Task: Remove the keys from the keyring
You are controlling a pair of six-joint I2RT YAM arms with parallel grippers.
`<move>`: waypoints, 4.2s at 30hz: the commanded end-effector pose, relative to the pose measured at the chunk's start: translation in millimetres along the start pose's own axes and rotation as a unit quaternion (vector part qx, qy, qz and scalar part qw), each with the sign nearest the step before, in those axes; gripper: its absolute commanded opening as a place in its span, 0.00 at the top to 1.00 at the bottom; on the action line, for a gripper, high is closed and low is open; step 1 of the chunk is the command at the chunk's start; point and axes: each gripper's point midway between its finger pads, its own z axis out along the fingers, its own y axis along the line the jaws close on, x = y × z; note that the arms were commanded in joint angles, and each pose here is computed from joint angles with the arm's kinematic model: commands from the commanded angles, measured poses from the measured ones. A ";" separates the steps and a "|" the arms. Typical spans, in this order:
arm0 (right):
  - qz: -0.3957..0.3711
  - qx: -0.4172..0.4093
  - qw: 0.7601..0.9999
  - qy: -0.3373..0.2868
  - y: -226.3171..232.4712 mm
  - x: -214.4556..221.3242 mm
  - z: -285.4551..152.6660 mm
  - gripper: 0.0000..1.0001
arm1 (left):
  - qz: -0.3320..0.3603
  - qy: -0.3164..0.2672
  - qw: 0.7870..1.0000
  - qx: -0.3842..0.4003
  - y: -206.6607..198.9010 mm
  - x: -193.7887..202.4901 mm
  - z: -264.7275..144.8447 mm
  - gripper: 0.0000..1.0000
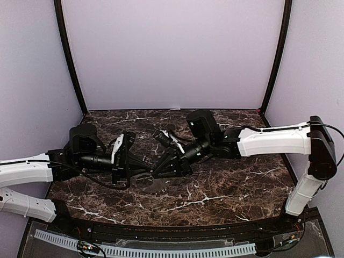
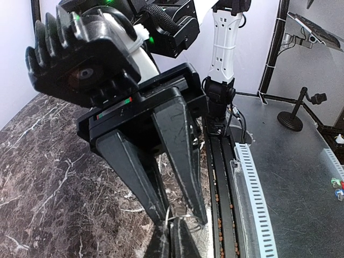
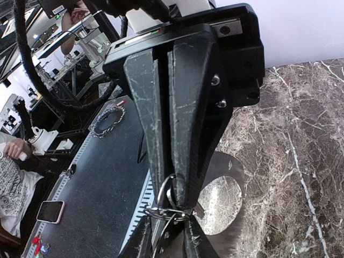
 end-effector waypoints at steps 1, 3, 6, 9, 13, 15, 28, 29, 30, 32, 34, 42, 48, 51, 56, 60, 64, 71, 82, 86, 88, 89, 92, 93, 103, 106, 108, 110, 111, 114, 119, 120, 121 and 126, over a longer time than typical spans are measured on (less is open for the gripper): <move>-0.010 -0.021 1.000 -0.017 2.6 -3.2 -0.2 0.79 | 0.033 -0.035 0.999 0.005 -2.7 -28.9 -1.6 1.00; -0.010 -0.024 0.999 -0.023 2.8 -3.6 -0.5 0.79 | 0.033 -0.033 0.999 0.007 -2.9 -28.3 -0.5 1.00; -0.013 -0.022 0.999 -0.033 1.1 -7.0 -1.0 0.77 | 0.034 -0.033 0.999 0.009 -3.3 -27.8 0.6 1.00; -0.004 -0.018 0.999 -0.036 -3.3 -0.4 -2.2 0.72 | 0.032 -0.032 0.999 0.015 -4.7 -27.6 1.9 1.00; -0.007 -0.017 0.999 -0.043 -4.5 -1.5 -4.2 0.71 | 0.031 -0.032 0.999 0.019 -5.8 -27.8 3.3 1.00; -0.009 -0.021 0.999 -0.049 -3.8 -1.7 -5.4 0.72 | 0.030 -0.035 0.999 0.023 -7.2 -29.1 3.3 1.00; -0.026 -0.052 0.995 -0.076 7.7 -10.5 -12.5 0.81 | 0.023 -0.028 0.999 0.017 -7.4 -38.0 1.3 1.00; -0.027 -0.054 0.995 -0.076 8.6 -10.9 -13.4 0.84 | 0.025 -0.028 0.999 0.015 -7.6 -39.3 0.7 1.00; -0.027 -0.057 0.995 -0.075 9.9 -11.1 -13.9 0.87 | 0.025 -0.028 0.999 0.013 -7.2 -39.6 0.1 1.00; -0.031 -0.061 0.995 -0.076 12.3 -12.3 -14.7 0.95 | 0.027 -0.029 0.999 0.012 -7.6 -41.4 -0.7 1.00; -0.036 -0.061 0.995 -0.077 13.5 -13.1 -16.0 1.00 | 0.027 -0.029 0.999 0.009 -7.1 -42.3 -1.2 1.00; -0.042 -0.059 0.993 -0.089 15.1 -16.1 -21.9 1.00 | 0.018 -0.015 1.000 -0.011 -2.1 -45.4 -2.9 1.00; -0.031 -0.034 0.994 -0.095 9.7 -18.8 -27.6 1.00 | 0.004 0.027 0.999 -0.042 4.5 -47.2 -3.0 1.00; -0.021 -0.002 0.995 -0.099 0.6 -22.3 -31.0 1.00 | -0.002 0.056 0.997 -0.050 6.9 -45.5 -1.4 1.00; -0.002 0.048 0.993 -0.106 -17.6 -20.9 -39.1 1.00 | 0.001 0.091 0.993 -0.070 13.2 -44.5 -4.5 1.00; 0.007 0.087 0.988 -0.124 -25.5 -28.1 -53.1 1.00 | 0.007 0.113 0.990 -0.079 16.8 -46.1 -6.2 1.00; 0.025 0.120 0.984 -0.130 -40.0 -27.6 -60.6 1.00 | 0.014 0.140 0.986 -0.086 22.3 -48.1 -5.4 1.00; 0.050 0.174 0.974 -0.136 -63.4 -25.3 -66.3 1.00 | 0.016 0.188 0.978 -0.089 28.9 -43.4 -1.7 1.00; 0.103 0.274 0.943 -0.161 -104.4 -20.2 -82.4 1.00 | 0.003 0.241 0.966 -0.096 38.5 -44.7 2.2 1.00; 0.105 0.292 0.939 -0.148 -114.5 -15.6 -81.8 1.00 | 0.006 0.252 0.963 -0.097 39.8 -43.8 4.2 1.00; 0.103 0.290 0.940 -0.144 -114.6 -16.3 -80.5 1.00 | 0.019 0.256 0.961 -0.102 40.4 -42.4 6.9 1.00; 0.102 0.289 0.941 -0.142 -114.5 -16.3 -79.3 1.00 | 0.028 0.262 0.959 -0.105 41.0 -40.3 8.8 1.00; 0.102 0.291 0.941 -0.138 -117.0 -16.5 -78.1 1.00 | 0.057 0.280 0.951 -0.117 43.3 -33.5 15.7 1.00; 0.103 0.294 0.941 -0.136 -118.3 -15.6 -77.4 1.00 | 0.067 0.289 0.947 -0.126 45.8 -30.9 17.7 1.00; 0.127 0.356 0.915 -0.144 -140.7 2.1 -89.1 1.00 | 0.098 0.327 0.924 -0.171 58.6 -20.1 21.8 1.00; 0.134 0.369 0.906 -0.158 -144.5 2.8 -94.1 1.00 | 0.097 0.326 0.924 -0.173 59.1 -19.8 21.3 1.00; 0.136 0.369 0.903 -0.175 -144.5 -1.3 -96.5 1.00 | 0.095 0.331 0.923 -0.173 59.4 -16.1 22.3 1.00; 0.139 0.366 0.901 -0.187 -143.8 -4.4 -97.4 1.00 | 0.094 0.335 0.921 -0.176 61.1 -12.1 23.3 1.00; 0.140 0.364 0.900 -0.192 -143.6 -6.3 -97.9 1.00 | 0.094 0.338 0.919 -0.178 61.9 -10.0 23.7 1.00; 0.144 0.362 0.898 -0.205 -142.7 -11.1 -99.6 1.00 | 0.100 0.340 0.915 -0.192 66.8 -7.3 23.3 1.00; 0.150 0.357 0.895 -0.223 -140.1 -14.7 -102.3 1.00 | 0.113 0.332 0.911 -0.218 73.9 -6.0 20.0 1.00; 0.150 0.355 0.894 -0.226 -139.4 -15.7 -102.7 1.00 | 0.114 0.330 0.911 -0.219 73.9 -5.2 19.7 1.00; 0.152 0.354 0.894 -0.230 -138.9 -16.2 -103.6 1.00 | 0.114 0.327 0.912 -0.221 74.0 -4.8 19.6 1.00; 0.156 0.334 0.896 -0.246 -133.3 -22.5 -102.2 1.00 | 0.109 0.318 0.915 -0.225 73.7 -0.9 20.6 1.00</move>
